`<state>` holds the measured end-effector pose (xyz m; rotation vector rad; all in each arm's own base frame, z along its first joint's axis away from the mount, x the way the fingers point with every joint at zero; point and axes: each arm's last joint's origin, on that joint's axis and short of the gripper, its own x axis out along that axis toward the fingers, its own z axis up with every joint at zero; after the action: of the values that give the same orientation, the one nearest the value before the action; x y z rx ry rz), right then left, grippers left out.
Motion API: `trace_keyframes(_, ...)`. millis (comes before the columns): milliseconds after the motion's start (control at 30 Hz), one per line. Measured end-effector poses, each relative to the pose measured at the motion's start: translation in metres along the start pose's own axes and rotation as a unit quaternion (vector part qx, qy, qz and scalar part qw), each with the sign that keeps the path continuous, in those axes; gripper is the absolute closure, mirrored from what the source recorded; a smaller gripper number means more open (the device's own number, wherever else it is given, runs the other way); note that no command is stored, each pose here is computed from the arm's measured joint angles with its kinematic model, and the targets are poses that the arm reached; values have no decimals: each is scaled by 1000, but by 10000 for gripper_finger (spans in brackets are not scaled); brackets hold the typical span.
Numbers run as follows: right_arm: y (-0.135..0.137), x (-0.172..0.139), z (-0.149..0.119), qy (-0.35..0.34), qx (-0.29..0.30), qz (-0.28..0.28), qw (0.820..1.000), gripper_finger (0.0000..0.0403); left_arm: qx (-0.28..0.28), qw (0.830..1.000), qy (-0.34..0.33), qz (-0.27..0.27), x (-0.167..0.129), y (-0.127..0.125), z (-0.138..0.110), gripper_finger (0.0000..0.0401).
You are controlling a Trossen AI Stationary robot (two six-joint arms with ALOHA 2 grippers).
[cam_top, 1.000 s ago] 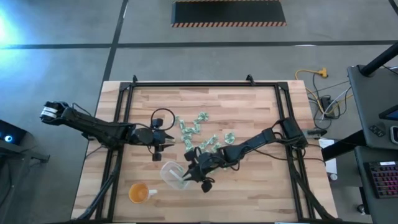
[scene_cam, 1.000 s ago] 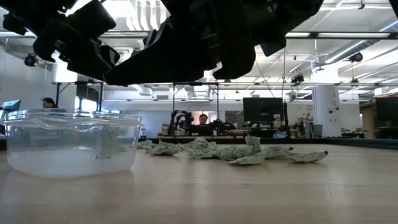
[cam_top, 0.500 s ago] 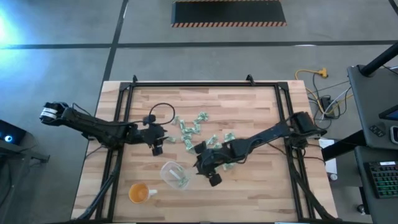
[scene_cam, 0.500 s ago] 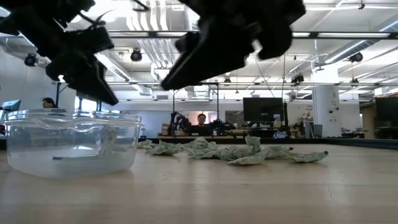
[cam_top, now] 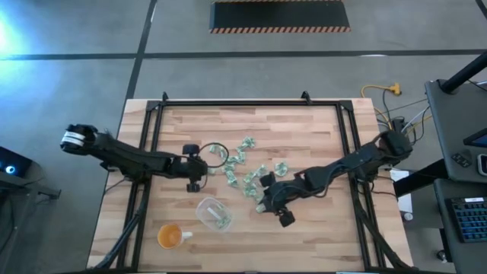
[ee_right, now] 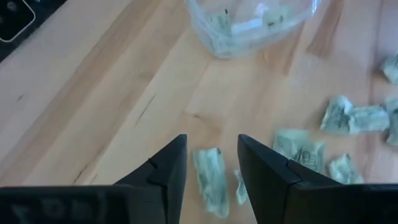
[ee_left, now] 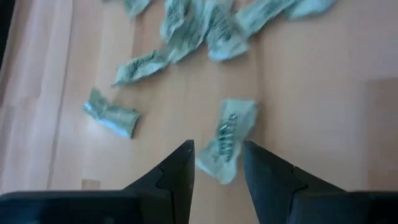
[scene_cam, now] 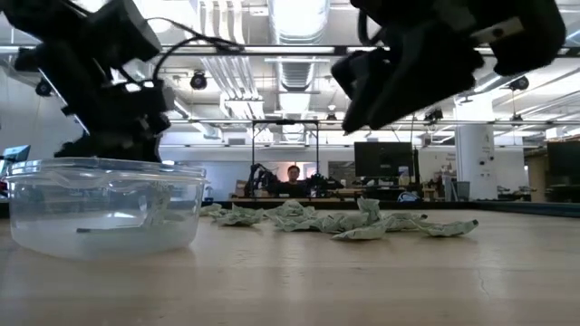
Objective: Pick and place Stevia / Truvia into bins
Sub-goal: Put the stevia packet into the transparent container
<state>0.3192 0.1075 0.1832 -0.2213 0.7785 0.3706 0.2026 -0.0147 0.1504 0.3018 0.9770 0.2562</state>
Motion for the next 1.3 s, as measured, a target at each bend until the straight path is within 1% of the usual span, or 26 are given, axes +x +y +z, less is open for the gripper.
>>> trace_keyframes(67,1,-3,-7,3,2,0,1000,275,1,1000,8,6,7,2,0,283)
trace_keyframes(200,1,-4,-9,0,4,0,1000,281,-8,999,38,14,18,7,-3,283)
trace_keyframes(433,1,-6,-4,-12,8,-1,1000,291,-45,997,38,-53,30,14,-2,283)
trace_keyframes(667,1,-6,-4,-10,11,0,1000,296,-56,995,37,-68,31,17,-3,286)
trace_keyframes(767,1,-6,-5,-10,11,0,1000,295,-56,995,34,-78,30,17,-3,313)
trace_keyframes(900,1,-6,-5,-9,11,0,1000,295,-44,994,33,-90,30,17,-3,383)
trace_keyframes(933,1,-6,-5,-9,11,0,1000,296,-43,994,33,-91,30,17,-3,391)
trace_keyframes(1133,1,-6,-5,-8,11,0,1000,304,-44,995,30,-88,29,18,-2,400)
trace_keyframes(1300,1,-6,-5,-7,11,0,1000,311,-55,995,-6,-79,16,23,4,401)
